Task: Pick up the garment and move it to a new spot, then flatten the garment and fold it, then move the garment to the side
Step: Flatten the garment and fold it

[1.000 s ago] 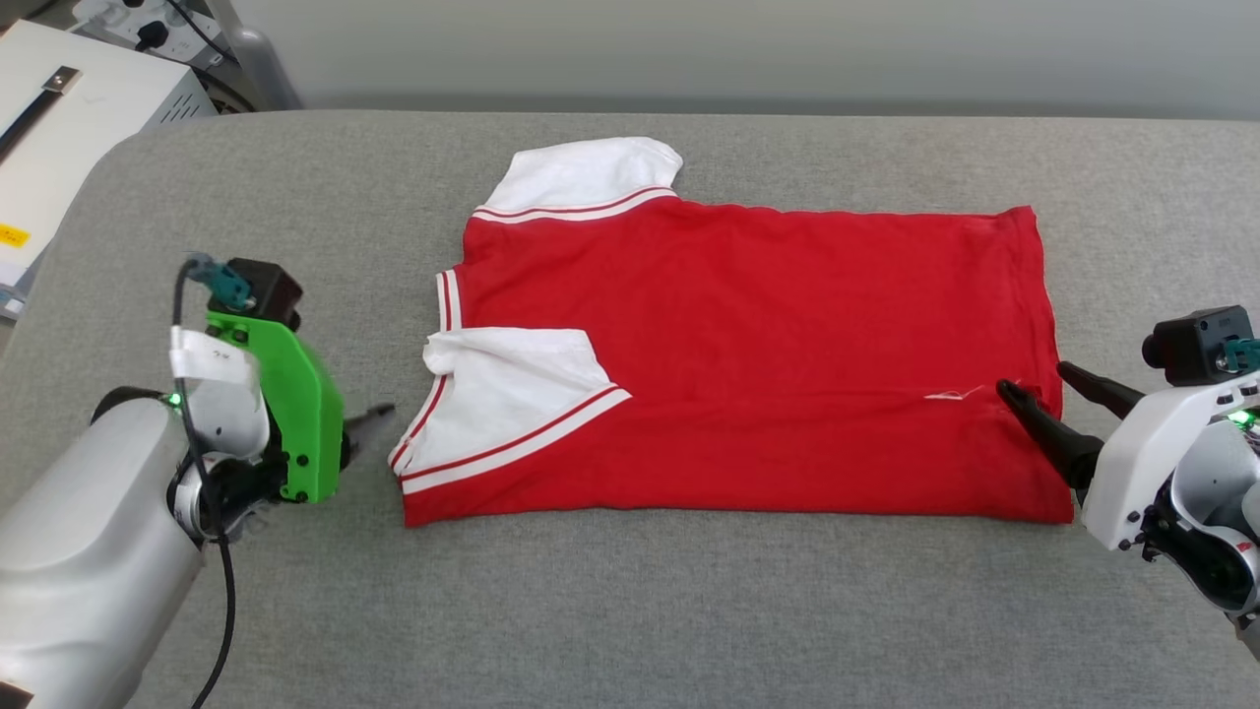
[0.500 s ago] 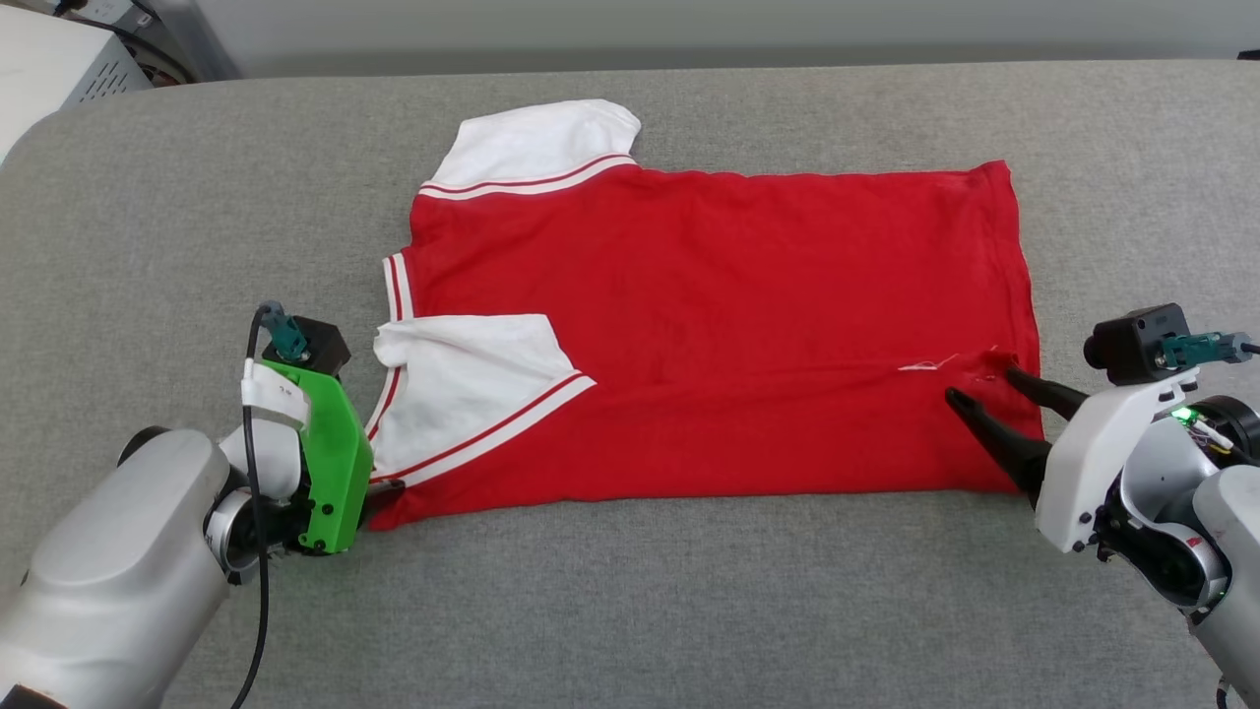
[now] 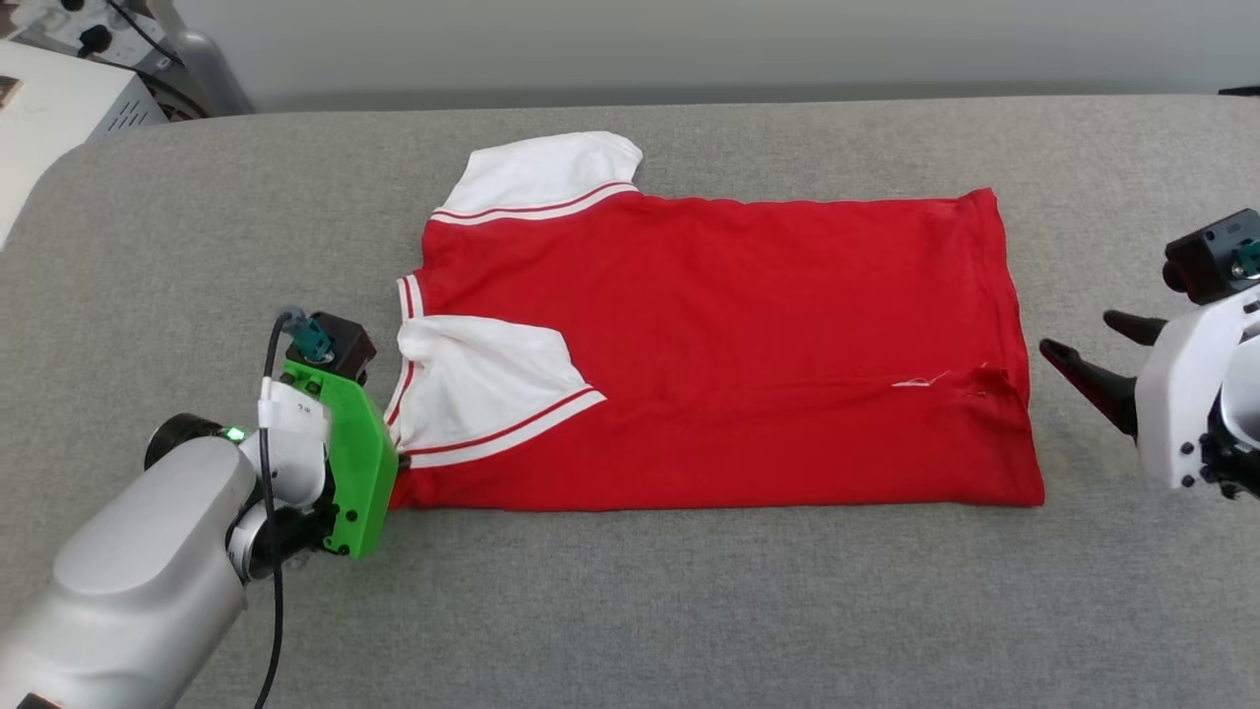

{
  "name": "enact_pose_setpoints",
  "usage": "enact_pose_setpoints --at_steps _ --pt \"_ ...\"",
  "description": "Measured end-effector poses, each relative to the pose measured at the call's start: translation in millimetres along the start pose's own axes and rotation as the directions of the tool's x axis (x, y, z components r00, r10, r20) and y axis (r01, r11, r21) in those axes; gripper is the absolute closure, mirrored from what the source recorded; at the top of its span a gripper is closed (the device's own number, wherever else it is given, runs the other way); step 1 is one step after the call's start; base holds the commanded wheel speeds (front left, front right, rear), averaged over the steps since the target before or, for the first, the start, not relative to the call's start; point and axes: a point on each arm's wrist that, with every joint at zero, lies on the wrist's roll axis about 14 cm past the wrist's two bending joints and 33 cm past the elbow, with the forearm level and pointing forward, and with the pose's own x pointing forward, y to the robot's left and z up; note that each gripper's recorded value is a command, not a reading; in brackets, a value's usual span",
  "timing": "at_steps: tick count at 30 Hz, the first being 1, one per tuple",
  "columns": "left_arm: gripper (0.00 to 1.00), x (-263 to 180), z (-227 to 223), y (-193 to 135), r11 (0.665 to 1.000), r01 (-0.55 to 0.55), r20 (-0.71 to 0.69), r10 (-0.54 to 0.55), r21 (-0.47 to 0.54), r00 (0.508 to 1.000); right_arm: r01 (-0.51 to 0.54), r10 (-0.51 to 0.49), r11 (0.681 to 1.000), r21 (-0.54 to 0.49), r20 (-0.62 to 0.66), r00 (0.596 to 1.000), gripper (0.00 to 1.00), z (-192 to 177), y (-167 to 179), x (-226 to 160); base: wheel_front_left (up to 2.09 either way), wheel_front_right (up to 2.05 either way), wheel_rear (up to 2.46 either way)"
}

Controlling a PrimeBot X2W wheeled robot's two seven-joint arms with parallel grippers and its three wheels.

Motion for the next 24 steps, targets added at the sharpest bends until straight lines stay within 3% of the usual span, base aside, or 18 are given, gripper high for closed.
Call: enact_pose_setpoints --at_steps 9,19,23,24 --pt "1.0 -7.7 4.9 -6.5 1.0 0.015 0.042 -0.016 0.027 0.999 -0.029 0.051 0.997 0.072 -0.322 0.945 0.0 -53.3 1.6 2.9 0.0 0.0 0.0" --pt "1.0 1.1 -2.1 -2.2 1.0 0.014 0.037 -0.014 0.002 0.999 -0.029 0.103 0.985 0.171 -0.442 0.891 0.0 -113.5 25.2 37.7 0.0 0.0 0.0" --pt "1.0 3.6 -5.1 1.4 1.0 0.005 0.034 -0.005 -0.013 0.999 -0.015 0.102 0.981 0.194 -0.445 0.89 0.0 -122.0 23.8 41.8 0.0 0.0 0.0" --pt "1.0 3.5 -5.5 1.9 1.0 0.003 0.035 -0.003 -0.015 0.999 -0.015 0.099 0.982 0.191 -0.437 0.894 0.79 -121.1 23.4 42.0 0.0 0.0 0.0"
